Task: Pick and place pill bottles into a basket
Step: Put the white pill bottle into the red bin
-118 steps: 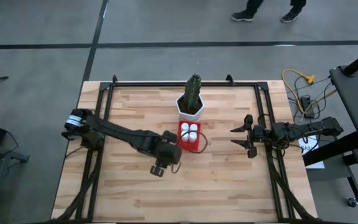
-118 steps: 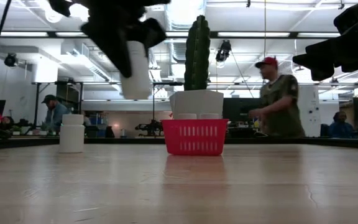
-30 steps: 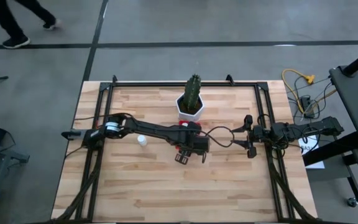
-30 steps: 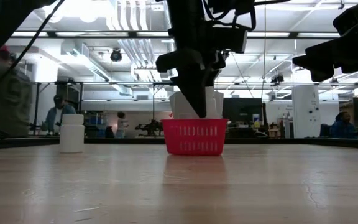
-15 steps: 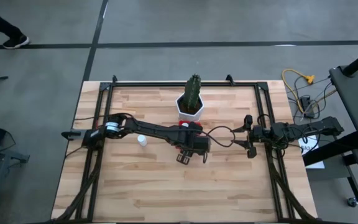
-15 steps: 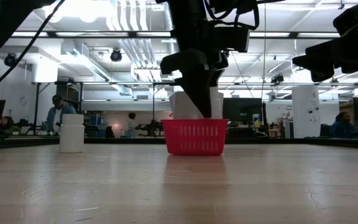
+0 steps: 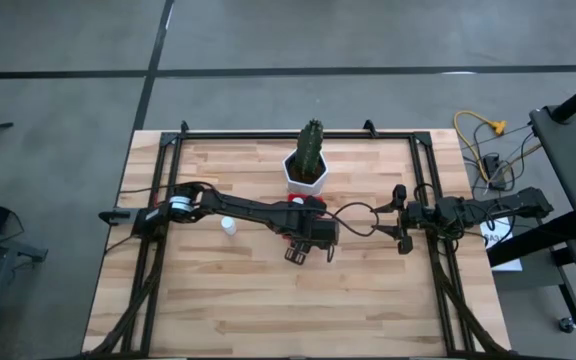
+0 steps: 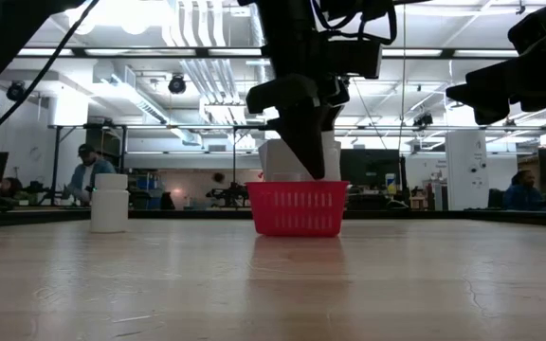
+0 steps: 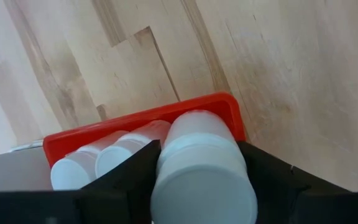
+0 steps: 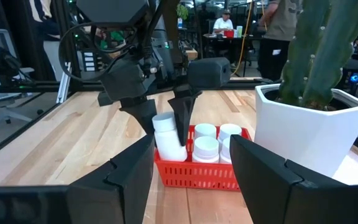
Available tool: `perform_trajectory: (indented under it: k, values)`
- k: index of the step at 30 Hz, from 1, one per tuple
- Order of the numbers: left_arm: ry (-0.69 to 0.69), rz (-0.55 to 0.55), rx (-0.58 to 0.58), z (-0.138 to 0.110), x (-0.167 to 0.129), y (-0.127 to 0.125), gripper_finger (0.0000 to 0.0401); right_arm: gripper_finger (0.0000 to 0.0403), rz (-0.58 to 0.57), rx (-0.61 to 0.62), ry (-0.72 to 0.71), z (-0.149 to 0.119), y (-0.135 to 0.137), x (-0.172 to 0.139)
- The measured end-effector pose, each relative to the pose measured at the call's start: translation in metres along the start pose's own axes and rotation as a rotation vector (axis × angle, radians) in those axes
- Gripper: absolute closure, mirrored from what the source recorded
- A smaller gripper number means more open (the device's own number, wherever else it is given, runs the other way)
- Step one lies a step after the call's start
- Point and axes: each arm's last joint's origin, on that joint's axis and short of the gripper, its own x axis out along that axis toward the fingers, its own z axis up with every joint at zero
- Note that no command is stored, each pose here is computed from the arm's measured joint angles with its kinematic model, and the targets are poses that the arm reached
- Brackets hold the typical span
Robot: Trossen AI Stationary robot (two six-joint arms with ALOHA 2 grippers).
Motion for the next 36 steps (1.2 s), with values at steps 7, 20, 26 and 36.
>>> perform_trajectory:
  k: [7,20,26,36]
  values:
    - [0.000,0.000,-0.001,0.000,0.000,0.000,0.0199,0.0202,0.000,0.000,0.000,0.000,0.000,0.000]
    - [-0.010,0.019,-0.004,0.001,0.000,0.000,0.0195,0.0202,0.000,0.000,0.000,0.000,0.000,0.000]
    - [-0.013,0.028,0.003,0.003,-0.005,-0.001,0.0194,0.0202,-0.001,0.000,0.000,0.000,0.000,0.000]
    - [0.023,0.032,0.037,-0.005,-0.042,-0.011,0.0194,0.0202,-0.001,-0.007,0.020,-0.002,0.000,0.001]
